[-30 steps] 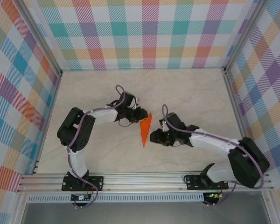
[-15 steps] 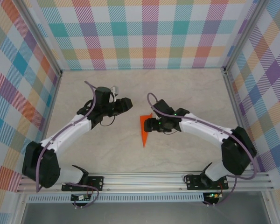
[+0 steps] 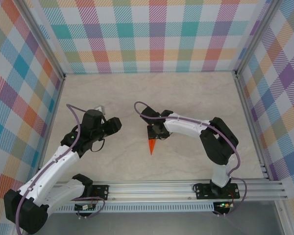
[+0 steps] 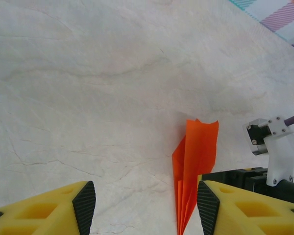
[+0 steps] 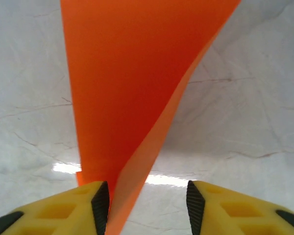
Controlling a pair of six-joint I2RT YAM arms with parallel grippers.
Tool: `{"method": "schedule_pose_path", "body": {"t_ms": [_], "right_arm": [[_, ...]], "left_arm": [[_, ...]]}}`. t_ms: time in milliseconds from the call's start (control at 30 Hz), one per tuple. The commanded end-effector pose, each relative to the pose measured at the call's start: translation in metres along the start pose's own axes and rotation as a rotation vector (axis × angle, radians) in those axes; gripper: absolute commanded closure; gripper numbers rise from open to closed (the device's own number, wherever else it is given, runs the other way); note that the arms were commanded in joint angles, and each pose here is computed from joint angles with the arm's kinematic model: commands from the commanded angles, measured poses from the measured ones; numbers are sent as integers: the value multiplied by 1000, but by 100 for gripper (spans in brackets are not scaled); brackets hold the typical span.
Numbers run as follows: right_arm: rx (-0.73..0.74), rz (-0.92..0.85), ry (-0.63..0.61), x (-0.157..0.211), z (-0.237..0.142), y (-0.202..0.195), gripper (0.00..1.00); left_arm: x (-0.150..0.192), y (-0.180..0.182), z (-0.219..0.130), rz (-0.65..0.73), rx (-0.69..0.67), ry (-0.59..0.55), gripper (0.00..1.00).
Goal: Fold a paper plane with a square sheet of paper (fold left side to right side)
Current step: Turn over the paper plane at the center of the table.
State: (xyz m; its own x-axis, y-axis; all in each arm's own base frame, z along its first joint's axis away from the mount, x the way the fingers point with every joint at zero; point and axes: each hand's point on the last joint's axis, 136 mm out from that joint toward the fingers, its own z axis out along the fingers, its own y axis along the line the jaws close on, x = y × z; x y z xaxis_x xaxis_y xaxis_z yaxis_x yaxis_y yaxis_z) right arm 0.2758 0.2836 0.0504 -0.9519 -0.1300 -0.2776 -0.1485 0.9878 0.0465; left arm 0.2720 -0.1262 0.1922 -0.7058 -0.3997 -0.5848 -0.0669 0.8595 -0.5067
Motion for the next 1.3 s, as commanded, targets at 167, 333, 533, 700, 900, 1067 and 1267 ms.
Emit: {"method": "schedule_pose_path", "body": {"t_ms": [167, 333, 533, 700, 900, 1067, 1267], "right_arm": [[-219, -45, -72, -14, -48, 16, 98], [-504, 52, -69, -10, -66, 10, 100], [-630, 250, 39, 13, -19, -37, 95], [-488, 275, 84, 26, 10, -83, 77], [-299, 220, 16, 14, -35, -114, 54], [-303, 197, 20, 24, -63, -102, 50], [-365, 200, 90, 52, -49, -67, 41]], "left_arm": [[2, 18, -3, 21, -70, -4, 40], [1, 18, -4, 21, -74, -6, 40], [3, 20, -1, 17, -83, 1, 40], [2, 18, -1, 12, -79, 4, 39], [-1, 15, -2, 16, -70, -4, 38], [1, 13, 2, 9, -41, -10, 30], [4, 13, 7, 6, -34, -7, 26]]}}
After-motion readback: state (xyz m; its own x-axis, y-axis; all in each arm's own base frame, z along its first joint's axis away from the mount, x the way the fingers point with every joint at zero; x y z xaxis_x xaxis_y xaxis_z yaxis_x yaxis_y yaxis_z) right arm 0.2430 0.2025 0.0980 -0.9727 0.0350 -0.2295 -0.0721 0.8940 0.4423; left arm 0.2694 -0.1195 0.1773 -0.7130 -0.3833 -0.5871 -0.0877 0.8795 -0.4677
